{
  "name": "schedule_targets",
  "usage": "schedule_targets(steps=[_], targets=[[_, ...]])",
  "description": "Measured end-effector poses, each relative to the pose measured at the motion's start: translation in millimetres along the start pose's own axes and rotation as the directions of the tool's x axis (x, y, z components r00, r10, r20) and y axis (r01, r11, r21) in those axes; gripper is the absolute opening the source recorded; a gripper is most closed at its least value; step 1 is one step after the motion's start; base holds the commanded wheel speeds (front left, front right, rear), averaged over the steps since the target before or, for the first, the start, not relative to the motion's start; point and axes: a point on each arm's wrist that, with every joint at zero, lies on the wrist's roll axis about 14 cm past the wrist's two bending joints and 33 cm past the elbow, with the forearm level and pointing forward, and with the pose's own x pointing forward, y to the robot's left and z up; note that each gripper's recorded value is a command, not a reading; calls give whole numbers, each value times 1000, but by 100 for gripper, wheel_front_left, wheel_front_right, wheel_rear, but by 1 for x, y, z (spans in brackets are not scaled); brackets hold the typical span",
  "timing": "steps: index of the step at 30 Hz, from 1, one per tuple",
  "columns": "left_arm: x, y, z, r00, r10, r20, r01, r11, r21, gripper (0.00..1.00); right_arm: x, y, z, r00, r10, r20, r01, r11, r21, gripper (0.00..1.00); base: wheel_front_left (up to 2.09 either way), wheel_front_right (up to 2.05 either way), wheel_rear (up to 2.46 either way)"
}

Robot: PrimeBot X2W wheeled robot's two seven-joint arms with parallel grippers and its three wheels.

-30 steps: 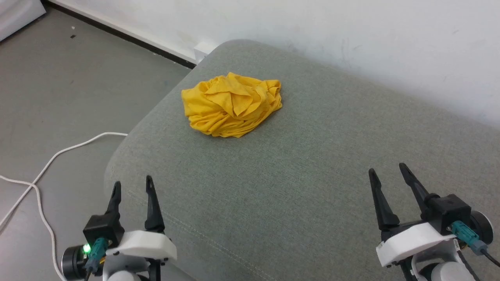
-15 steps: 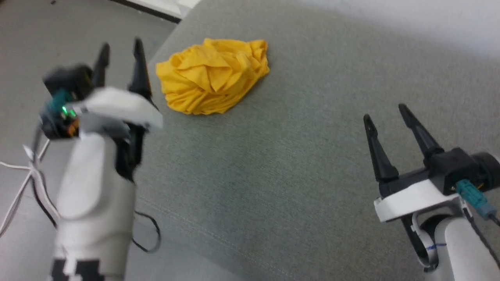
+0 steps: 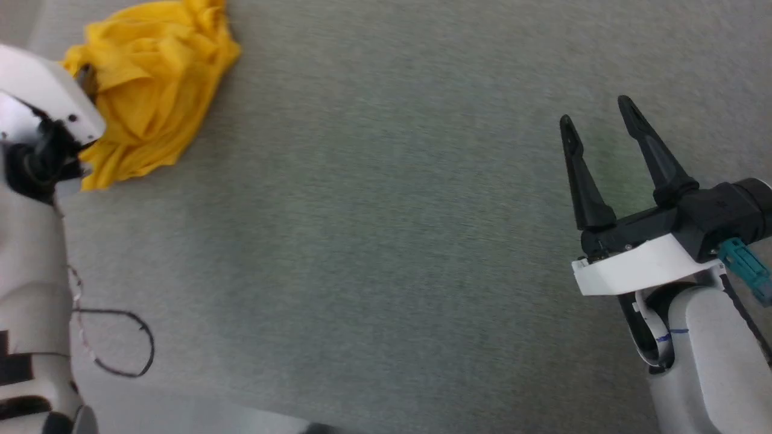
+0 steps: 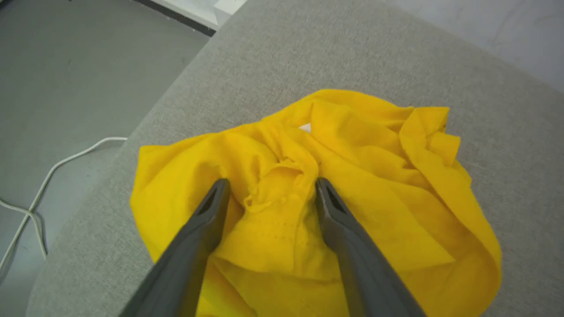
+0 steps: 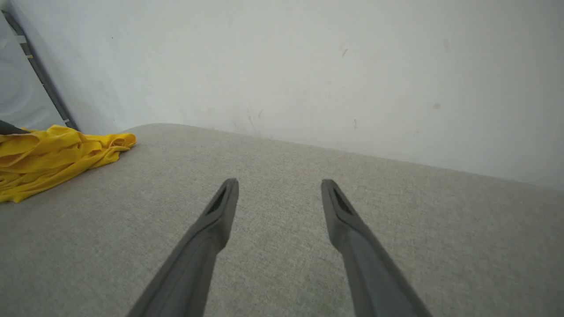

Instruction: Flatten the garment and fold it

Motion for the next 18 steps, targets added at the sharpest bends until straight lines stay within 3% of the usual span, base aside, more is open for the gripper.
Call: schedule_targets(steps=[4,8,9,10,12,18], targets=[[24,-5,-56,969,53,-243,-57,998,-11,100,-18,-29,-23,995,-83,-55,83,996,6,100,0,0,0],[35,-13,-75,935,68,-349,-76,997,-9,100,-37,-52,-42,982,-153,-111,154,988,-4,100,0,0,0],[36,-16,-76,931,64,-359,-68,998,3,94,-42,-57,-45,978,-168,-122,168,986,-9,100,0,0,0],[37,-18,-75,932,64,-358,-60,998,21,55,-46,-62,-47,975,-183,-130,182,983,-14,100,0,0,0],[38,-22,-69,947,61,-315,-45,997,57,0,-52,-67,-47,970,-204,-133,203,979,-22,100,0,0,0],[26,-45,-17,999,-19,26,15,987,160,0,-67,-71,-31,963,-243,-117,240,970,-35,100,0,0,0]])
